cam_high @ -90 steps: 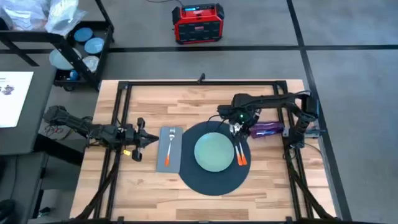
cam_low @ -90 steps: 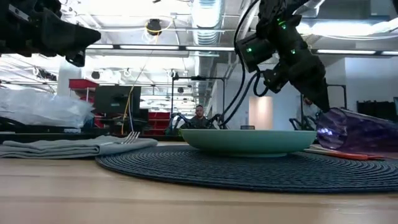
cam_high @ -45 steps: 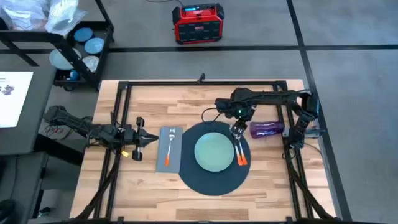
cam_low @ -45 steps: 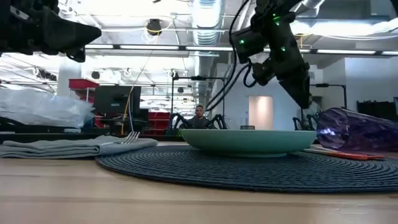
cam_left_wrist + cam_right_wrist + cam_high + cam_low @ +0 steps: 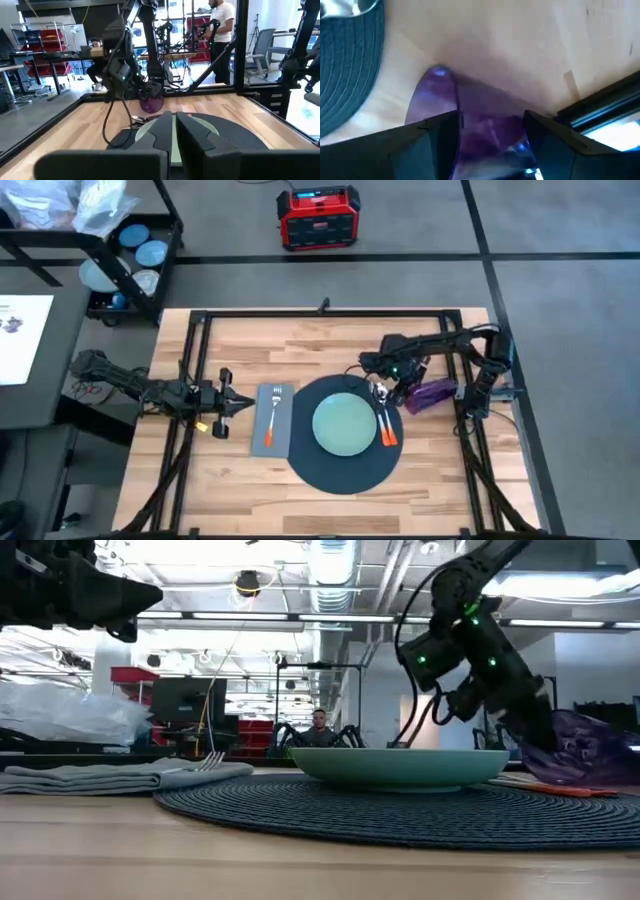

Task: Set table place
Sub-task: Move the purple glass to the right side of the blue placemat

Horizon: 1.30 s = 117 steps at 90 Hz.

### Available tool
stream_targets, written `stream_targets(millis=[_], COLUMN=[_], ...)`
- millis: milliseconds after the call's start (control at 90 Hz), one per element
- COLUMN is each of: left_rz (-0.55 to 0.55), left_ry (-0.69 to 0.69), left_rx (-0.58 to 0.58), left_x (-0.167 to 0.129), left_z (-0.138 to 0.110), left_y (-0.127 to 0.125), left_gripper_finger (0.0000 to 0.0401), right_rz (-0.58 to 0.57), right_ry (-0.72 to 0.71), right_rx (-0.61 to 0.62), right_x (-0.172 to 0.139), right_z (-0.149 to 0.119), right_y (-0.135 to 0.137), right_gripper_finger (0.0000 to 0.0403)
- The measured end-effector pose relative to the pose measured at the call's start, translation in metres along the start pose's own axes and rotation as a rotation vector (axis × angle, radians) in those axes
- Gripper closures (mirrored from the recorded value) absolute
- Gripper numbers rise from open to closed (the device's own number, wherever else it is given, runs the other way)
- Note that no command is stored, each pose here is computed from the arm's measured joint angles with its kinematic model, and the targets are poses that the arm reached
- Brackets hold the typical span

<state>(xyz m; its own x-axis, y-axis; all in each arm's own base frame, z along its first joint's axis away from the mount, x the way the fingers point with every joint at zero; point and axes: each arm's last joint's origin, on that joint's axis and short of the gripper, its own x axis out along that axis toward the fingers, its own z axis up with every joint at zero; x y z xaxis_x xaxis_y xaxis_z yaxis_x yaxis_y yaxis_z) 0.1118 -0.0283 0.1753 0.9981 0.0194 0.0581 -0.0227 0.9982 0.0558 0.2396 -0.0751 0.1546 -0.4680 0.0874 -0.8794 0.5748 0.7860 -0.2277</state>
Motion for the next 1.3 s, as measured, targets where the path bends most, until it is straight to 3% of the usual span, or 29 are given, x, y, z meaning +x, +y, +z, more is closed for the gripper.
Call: stream_targets(millis=[156,333,511,689,867,1033,1178,1300], left_rz=[0.001,0.001,0.002,0.002,0.002,0.002,0.002,0.002], left_ry=[-0.001,0.001,0.002,0.008,0.01,0.008,0.001,0.003], left_rx=[-0.012,-0.026,-0.036,-0.045,-0.048,-0.049,-0.062,-0.086], left_x=[0.0,0.0,0.0,0.0,0.0,0.0,0.0,0.0], left_z=[0.0,0.0,0.0,-0.001,-0.001,-0.001,0.0,0.0], left_y=[0.0,0.0,0.0,0.0,0.0,0.0,0.0,0.0], left_gripper_finger=[0.0392,0.0392,0.0392,0.0392,0.0392,0.0392,0.0392,0.0392], right_rz=[-0.11,-0.165,-0.18,-0.072,0.07,0.087,0.151,0.138], right_ry=[-0.05,-0.018,-0.059,-0.31,-0.556,-0.673,-0.806,-0.782], right_rx=[-0.009,-0.07,-0.055,-0.035,0.083,0.156,0.171,0.187], right_x=[-0.002,-0.025,-0.05,-0.09,-0.126,-0.137,-0.141,-0.125], right_z=[-0.004,-0.016,-0.019,-0.031,-0.07,-0.097,-0.097,-0.094], right_y=[0.011,0.021,0.019,0.011,-0.021,-0.044,-0.051,-0.056], right_gripper_finger=[0.028,0.0386,0.04,0.0402,0.0402,0.0402,0.0402,0.0402])
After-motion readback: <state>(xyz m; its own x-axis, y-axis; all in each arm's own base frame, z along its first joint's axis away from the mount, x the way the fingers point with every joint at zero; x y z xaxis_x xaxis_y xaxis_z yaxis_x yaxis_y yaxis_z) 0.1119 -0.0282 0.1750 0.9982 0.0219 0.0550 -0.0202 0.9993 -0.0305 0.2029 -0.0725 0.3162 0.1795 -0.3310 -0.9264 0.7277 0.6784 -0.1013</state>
